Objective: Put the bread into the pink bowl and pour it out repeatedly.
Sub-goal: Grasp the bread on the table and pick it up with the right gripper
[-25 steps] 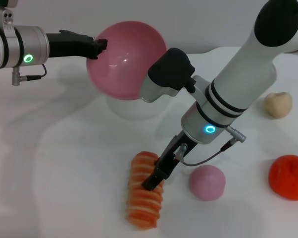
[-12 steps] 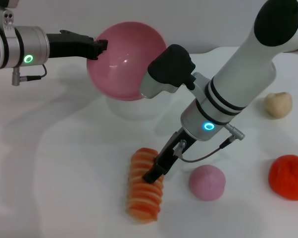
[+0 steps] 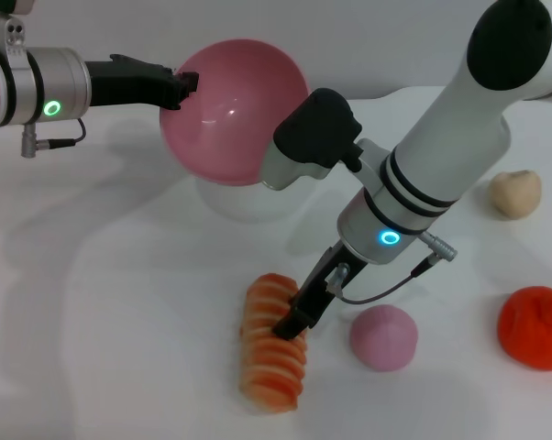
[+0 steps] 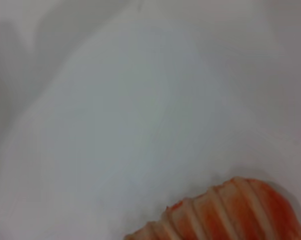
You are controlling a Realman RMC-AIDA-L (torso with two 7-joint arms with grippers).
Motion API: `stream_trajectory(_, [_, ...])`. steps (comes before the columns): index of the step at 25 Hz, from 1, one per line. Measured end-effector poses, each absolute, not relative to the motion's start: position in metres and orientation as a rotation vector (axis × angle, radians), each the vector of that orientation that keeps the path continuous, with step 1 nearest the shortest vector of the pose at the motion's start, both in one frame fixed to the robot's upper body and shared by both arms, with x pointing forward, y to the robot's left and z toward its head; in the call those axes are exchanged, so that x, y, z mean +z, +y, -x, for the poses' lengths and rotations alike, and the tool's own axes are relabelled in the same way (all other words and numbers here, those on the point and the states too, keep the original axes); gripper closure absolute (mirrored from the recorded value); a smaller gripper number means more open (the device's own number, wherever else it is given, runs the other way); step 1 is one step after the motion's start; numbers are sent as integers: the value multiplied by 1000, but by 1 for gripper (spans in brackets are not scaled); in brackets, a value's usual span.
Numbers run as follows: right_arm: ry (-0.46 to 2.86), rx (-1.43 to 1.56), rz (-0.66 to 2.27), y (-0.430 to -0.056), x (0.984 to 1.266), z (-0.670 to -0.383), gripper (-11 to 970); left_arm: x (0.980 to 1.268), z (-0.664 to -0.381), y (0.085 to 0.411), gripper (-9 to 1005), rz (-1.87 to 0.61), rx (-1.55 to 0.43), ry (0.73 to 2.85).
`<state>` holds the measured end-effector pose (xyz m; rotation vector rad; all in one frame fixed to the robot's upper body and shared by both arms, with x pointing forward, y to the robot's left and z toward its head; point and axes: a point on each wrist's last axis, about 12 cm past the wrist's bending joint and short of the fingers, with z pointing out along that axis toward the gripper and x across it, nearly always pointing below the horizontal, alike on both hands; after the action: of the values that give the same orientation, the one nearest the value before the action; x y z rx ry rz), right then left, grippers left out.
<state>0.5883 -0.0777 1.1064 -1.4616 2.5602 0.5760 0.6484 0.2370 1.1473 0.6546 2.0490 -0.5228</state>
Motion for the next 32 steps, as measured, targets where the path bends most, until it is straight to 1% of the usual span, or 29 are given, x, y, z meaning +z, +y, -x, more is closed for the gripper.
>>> stream_trajectory(4, [2558,572,1468,-77,1107,-588,503,1147,-648,237,949,-659,-520,2046])
stream_trajectory(6, [2556,570,1469,-77,1107,-588,551,1147,-649,236,949,-659,-520,2046])
stream_trajectory(12, [2549,565,1471,-75,1108,-589,599,1147,-649,236,949,-660,-518,2044])
stream_trajectory(23, [2541,571,1473,-73,1109,-589,644,1146,-648,238,948,-656,-516,2048])
stream_trajectory(32, [2543,586,1464,-73,1109,-589,721,1145,-647,239,949,-655,-519,2052])
